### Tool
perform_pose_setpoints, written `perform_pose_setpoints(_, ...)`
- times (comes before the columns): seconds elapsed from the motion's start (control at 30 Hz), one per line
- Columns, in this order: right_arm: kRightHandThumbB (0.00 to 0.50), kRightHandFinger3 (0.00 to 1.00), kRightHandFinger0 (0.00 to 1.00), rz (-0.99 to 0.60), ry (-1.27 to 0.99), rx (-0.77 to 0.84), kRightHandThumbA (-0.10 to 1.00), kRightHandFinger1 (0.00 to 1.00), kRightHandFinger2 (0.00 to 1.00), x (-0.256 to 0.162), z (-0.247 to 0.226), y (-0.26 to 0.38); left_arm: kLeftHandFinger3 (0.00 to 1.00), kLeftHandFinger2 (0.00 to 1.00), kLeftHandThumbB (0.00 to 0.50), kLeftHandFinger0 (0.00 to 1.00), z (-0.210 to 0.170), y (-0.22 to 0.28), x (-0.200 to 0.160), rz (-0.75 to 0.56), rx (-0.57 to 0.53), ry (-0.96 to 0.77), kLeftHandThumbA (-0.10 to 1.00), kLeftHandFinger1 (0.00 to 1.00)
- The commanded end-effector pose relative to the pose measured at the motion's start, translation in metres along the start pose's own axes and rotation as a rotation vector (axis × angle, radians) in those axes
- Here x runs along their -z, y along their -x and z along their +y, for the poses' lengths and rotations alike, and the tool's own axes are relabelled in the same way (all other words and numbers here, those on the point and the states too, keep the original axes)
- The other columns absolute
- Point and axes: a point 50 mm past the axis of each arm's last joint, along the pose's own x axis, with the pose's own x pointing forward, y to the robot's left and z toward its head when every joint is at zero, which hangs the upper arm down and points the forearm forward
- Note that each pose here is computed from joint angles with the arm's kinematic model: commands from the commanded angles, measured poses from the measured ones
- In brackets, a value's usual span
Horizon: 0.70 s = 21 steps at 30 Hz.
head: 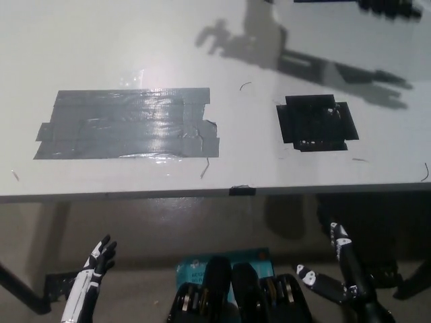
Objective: A person hands a tripod to the robot which it grabs with its right hand and places in the middle of the table in front of it
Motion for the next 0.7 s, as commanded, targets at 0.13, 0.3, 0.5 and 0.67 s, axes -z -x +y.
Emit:
perform_pose_setpoints(0.13, 0.306, 1.0, 1.0, -0.629, 0.445, 0.275, 0.83, 1.0, 1.0, -0.158, -0.039, -0.005, 1.0, 1.0, 0.318, 1.0, 0.008, 0.0, -0.014, -0.076, 0.018, -0.036, 1.0, 1.0)
perform_pose_setpoints(0.3, 0.407, 1.0, 1.0, -0.694, 0.581, 0.299, 0.89, 1.0, 1.0, -0.22, -0.051, -0.013, 1.0, 1.0, 0.31, 1.0, 0.005, 0.001, -0.011, -0.069, 0.033, -0.041, 1.0, 1.0)
perform_pose_setpoints(0.5, 0.448, 1.0, 1.0, -0.643, 0.706, 0.303, 0.96, 1.0, 1.0, -0.26, -0.054, -0.047, 1.0, 1.0, 0.322, 1.0, 0.002, 0.008, -0.005, -0.047, 0.043, -0.045, 1.0, 1.0)
perform_pose_setpoints(0.67, 0.441, 1.0, 1.0, -0.612, 0.764, 0.286, 0.97, 1.0, 1.0, -0.278, -0.048, -0.096, 1.0, 1.0, 0.322, 1.0, -0.002, 0.01, -0.003, -0.042, 0.056, -0.058, 1.0, 1.0)
